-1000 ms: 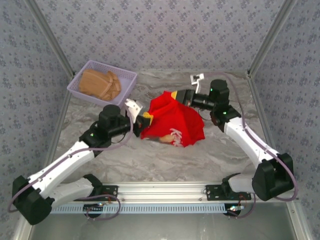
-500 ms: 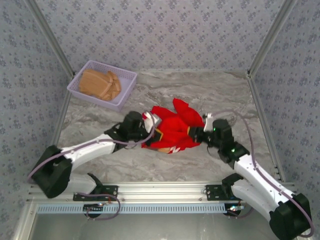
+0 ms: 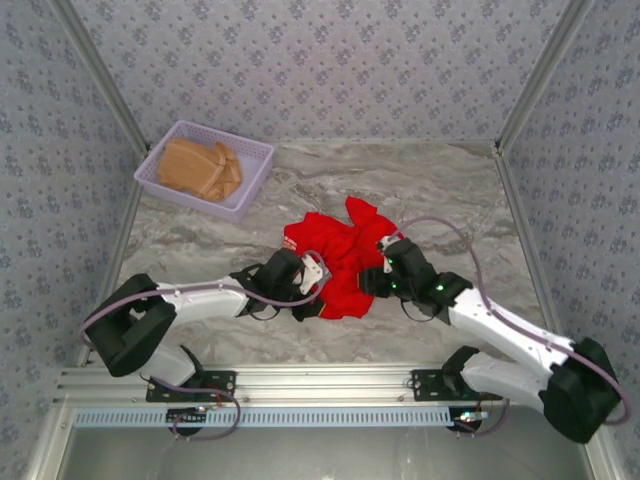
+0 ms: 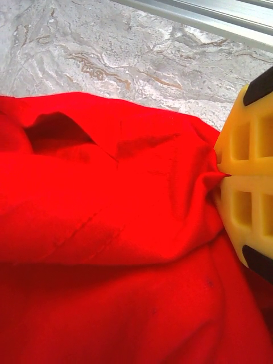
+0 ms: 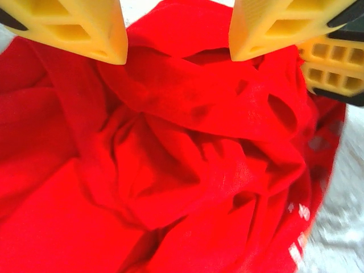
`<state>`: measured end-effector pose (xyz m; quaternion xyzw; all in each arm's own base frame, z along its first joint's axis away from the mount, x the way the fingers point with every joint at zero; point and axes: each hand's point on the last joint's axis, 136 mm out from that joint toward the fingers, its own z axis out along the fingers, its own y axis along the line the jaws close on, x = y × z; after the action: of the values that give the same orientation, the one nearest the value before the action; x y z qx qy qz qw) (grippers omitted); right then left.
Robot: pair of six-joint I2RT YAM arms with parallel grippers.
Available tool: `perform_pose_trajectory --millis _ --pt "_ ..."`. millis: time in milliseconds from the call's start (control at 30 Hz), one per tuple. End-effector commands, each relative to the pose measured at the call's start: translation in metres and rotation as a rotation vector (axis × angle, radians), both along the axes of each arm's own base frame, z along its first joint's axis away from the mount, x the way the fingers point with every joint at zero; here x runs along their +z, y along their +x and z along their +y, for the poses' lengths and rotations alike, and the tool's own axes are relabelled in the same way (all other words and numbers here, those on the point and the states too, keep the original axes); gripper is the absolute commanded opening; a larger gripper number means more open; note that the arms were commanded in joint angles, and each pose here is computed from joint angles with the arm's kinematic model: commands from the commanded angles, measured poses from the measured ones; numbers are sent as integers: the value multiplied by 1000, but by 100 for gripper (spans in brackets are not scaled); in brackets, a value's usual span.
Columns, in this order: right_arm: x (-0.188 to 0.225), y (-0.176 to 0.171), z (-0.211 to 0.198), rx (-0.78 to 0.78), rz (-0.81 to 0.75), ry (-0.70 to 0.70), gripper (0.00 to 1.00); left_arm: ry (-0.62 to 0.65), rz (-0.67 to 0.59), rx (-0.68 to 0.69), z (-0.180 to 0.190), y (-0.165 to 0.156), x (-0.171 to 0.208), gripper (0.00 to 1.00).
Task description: Fold the inside-out t-shirt
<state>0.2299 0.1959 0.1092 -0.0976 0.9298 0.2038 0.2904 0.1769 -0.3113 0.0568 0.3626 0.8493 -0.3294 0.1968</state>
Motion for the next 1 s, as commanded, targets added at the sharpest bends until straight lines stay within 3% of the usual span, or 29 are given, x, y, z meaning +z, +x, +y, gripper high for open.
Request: perform_pose_trajectory --millis 0,267,367,467,567,733,967 --pt "-7 13 -5 37 -15 -97 54 -6 -41 21 4 3 9 1" --pt "-42 18 -20 -11 148 -90 50 -6 -71 32 9 5 16 2" --pt "-48 18 -9 4 167 -25 39 2 -72 37 11 5 14 4" --pt "-52 17 -7 0 184 -8 19 2 -76 52 13 6 16 8" --pt "-51 13 -12 -10 177 -12 1 -39 -96 81 15 9 30 24" --pt "-41 13 -14 -17 123 7 0 -136 -124 186 15 24 62 55" --pt "-35 14 -14 -17 98 15 0 -60 -77 192 -9 40 61 62"
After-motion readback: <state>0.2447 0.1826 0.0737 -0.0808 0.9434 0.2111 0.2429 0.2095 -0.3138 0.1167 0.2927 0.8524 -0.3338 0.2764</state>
